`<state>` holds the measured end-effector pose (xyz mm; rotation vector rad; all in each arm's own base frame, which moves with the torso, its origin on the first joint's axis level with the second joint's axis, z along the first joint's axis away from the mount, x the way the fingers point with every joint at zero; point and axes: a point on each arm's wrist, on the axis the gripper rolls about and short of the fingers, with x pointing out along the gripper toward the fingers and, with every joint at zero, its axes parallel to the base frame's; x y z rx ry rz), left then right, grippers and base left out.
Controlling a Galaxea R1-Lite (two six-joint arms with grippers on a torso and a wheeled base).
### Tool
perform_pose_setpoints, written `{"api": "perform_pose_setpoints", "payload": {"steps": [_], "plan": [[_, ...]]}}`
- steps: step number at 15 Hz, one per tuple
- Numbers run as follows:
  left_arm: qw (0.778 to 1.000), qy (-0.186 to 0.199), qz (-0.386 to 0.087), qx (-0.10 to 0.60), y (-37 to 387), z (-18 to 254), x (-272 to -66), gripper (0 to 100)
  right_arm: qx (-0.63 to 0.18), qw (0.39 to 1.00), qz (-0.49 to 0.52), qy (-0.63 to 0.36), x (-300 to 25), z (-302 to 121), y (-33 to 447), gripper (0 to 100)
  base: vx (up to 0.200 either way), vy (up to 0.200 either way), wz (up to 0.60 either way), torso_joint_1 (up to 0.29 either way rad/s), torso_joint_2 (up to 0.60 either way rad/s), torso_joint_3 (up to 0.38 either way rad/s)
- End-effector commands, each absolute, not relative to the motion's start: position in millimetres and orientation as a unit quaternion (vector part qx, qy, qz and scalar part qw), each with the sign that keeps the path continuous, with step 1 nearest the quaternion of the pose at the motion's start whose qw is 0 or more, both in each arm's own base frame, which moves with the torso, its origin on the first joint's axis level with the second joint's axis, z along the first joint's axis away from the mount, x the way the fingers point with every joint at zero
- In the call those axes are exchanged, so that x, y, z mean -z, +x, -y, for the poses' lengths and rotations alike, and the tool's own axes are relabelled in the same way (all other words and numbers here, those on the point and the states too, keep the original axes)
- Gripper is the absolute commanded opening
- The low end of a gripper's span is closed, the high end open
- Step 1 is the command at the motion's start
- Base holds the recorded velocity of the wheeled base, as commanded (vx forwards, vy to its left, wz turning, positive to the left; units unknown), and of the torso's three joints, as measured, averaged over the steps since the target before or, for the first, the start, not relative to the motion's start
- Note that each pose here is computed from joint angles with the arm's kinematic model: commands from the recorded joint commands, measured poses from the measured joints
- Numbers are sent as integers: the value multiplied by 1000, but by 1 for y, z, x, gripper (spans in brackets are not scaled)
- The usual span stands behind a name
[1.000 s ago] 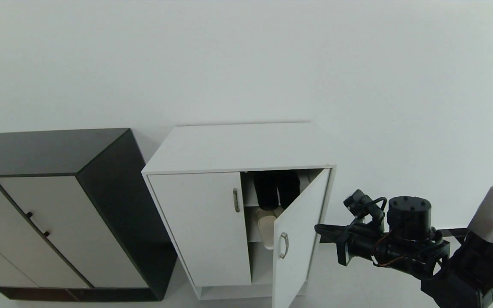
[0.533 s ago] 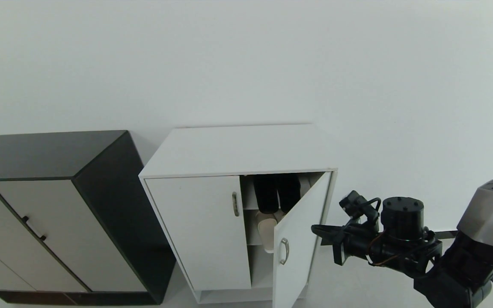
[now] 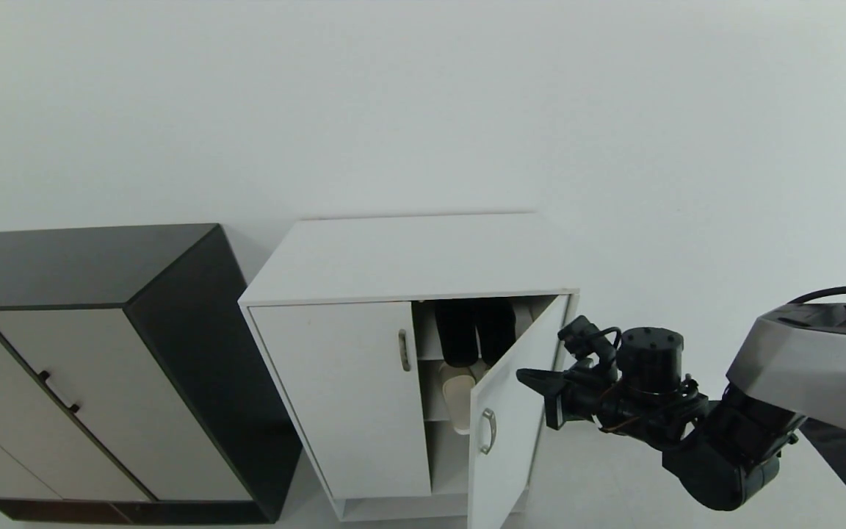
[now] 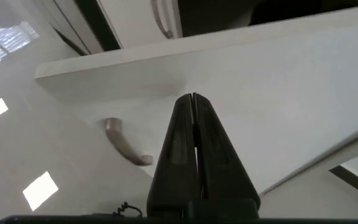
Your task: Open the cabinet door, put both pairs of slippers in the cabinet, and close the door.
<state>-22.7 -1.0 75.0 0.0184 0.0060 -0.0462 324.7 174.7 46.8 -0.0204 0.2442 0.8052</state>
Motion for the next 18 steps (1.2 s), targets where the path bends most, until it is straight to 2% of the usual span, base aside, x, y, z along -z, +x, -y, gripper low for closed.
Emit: {"api": "perform_pose_setpoints", "payload": {"steps": [1, 18], "plan": [[1000, 9, -3, 23, -23, 1, -75, 0, -362, 923, -132, -13, -39, -180, 334, 0, 0, 0, 0, 0, 0, 0], [1000, 9, -3, 23, -23, 1, -75, 0, -205, 974, -98, 18, -45, -203, 382, 0, 0, 0, 0, 0, 0, 0]]}}
